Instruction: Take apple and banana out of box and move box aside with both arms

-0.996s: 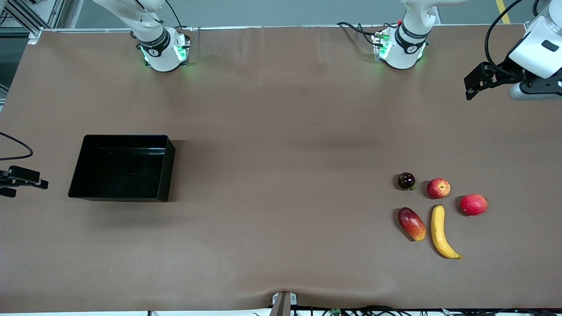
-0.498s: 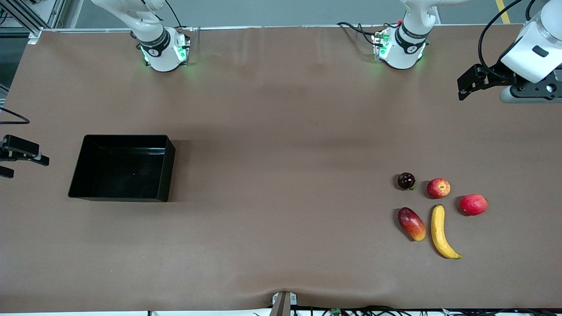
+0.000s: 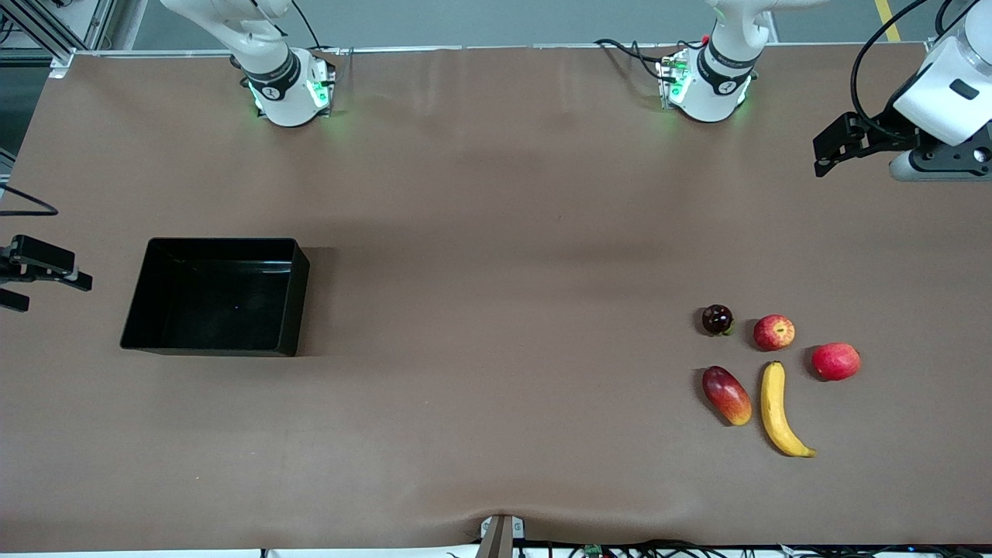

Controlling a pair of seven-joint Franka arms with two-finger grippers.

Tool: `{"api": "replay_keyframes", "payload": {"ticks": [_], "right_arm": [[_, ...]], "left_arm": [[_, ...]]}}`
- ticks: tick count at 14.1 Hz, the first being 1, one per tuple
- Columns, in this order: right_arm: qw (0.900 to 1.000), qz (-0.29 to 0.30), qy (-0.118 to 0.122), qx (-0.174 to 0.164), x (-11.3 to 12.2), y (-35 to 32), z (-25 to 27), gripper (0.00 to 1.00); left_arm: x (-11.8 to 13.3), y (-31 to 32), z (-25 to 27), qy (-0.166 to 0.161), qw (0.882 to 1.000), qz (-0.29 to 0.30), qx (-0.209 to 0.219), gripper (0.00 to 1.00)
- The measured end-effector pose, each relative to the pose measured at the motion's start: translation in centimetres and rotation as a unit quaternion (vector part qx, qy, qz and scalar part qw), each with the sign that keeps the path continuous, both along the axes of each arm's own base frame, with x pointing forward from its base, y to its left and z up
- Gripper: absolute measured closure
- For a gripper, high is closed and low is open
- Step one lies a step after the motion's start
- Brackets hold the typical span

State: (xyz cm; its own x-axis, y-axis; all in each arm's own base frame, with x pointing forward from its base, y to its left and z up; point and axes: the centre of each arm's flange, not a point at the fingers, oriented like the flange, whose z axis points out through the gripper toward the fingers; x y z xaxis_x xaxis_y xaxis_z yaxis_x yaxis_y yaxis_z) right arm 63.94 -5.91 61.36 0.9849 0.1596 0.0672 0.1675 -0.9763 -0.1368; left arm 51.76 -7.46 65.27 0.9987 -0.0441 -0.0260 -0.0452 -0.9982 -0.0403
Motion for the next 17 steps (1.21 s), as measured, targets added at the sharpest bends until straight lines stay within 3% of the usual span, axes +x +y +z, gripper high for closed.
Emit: {"api": "replay_keyframes", "payload": {"ticks": [3, 6, 9, 11, 17], "right_arm": [[0.996, -0.052, 0.060, -0.028, -3.3, 3.2, 1.5, 0.00], [0.993, -0.062, 0.094, -0.029, -5.7, 2.7, 0.4, 0.00], [0.996, -0.058, 0.064, -0.026, -7.2, 2.3, 0.2, 0.00], [0.999, -0.009, 0.048, -0.025, -7.8, 2.1, 0.5, 0.00], [0.998, 0.027, 0.031, -0.055, -8.1, 2.2, 1.7, 0.00]], "left_arm": [[0.0, 0.0, 0.0, 0.000, 1.000, 0.000, 0.000, 0.00], [0.0, 0.0, 0.0, 0.000, 1.000, -0.001, 0.000, 0.00], [0.0, 0.0, 0.3, -0.003, 1.000, 0.000, -0.001, 0.00], [0.0, 0.0, 0.6, -0.006, 1.000, 0.000, -0.001, 0.00], [0.0, 0.1, 0.6, -0.007, 1.000, 0.000, -0.001, 0.00]]}}
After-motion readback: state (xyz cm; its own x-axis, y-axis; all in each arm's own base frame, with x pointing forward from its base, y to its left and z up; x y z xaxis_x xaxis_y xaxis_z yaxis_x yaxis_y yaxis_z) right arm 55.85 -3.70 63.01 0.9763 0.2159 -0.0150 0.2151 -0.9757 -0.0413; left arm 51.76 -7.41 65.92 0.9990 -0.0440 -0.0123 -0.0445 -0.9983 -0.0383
